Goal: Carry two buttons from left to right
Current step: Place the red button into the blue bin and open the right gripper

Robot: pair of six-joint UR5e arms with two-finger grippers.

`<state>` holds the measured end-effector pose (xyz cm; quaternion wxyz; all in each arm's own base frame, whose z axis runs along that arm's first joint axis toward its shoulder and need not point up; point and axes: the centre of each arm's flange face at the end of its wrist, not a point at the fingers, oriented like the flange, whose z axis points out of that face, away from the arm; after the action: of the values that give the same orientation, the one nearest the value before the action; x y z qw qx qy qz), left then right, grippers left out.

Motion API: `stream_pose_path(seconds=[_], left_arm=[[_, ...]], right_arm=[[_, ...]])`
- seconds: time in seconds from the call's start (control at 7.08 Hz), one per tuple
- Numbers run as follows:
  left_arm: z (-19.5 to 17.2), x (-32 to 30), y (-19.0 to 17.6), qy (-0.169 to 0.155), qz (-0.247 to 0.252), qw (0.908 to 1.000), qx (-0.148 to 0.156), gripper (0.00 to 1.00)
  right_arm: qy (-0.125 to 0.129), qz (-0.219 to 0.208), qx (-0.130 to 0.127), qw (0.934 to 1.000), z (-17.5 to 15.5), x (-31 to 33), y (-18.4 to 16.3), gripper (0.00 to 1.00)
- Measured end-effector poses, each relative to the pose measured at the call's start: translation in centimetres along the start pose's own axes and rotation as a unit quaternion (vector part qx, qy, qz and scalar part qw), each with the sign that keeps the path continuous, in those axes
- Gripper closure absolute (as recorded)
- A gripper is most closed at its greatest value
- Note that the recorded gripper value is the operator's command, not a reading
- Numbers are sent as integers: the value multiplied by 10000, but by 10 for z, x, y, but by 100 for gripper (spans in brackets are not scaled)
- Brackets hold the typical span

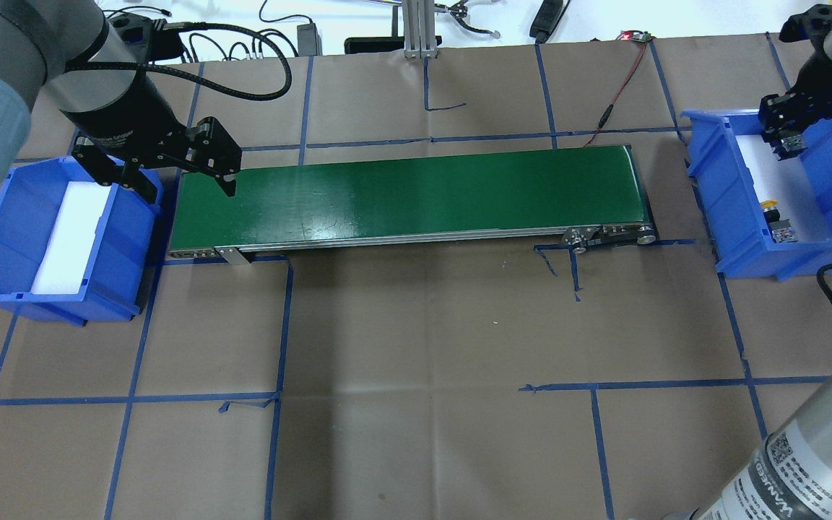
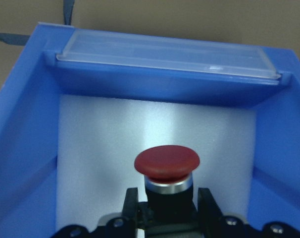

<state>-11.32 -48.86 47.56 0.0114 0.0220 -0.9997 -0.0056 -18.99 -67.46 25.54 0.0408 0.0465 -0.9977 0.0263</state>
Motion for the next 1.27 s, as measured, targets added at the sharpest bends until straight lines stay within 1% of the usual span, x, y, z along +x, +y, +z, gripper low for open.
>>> stream_pose_path(seconds=[0.14, 0.28, 0.42, 0.57, 0.99, 1.13, 1.27], left_arm=[[0, 0, 0, 0, 0, 10000, 0, 0], [0, 0, 0, 0, 0, 10000, 1, 0], [0, 0, 0, 0, 0, 10000, 4, 0], [-1, 0, 0, 2, 0, 10000, 7, 0], [0, 0, -1, 7, 0, 10000, 4, 0], [-1, 0, -1, 7, 0, 10000, 5, 0], [-1, 0, -1, 6, 0, 10000, 6, 0]], right_arm=[[-57, 46, -83, 9999, 15, -4, 5, 91], [-108, 85, -162, 9998, 27, -7, 9, 44], [-133, 103, -195, 9997, 32, -9, 11, 7], [-135, 112, -183, 9997, 31, -9, 11, 1], [-74, 118, -78, 9999, 14, -7, 9, 0], [-13, 116, 4, 9999, -2, -6, 10, 0], [77, 137, 137, 9998, -31, -6, 11, 0]])
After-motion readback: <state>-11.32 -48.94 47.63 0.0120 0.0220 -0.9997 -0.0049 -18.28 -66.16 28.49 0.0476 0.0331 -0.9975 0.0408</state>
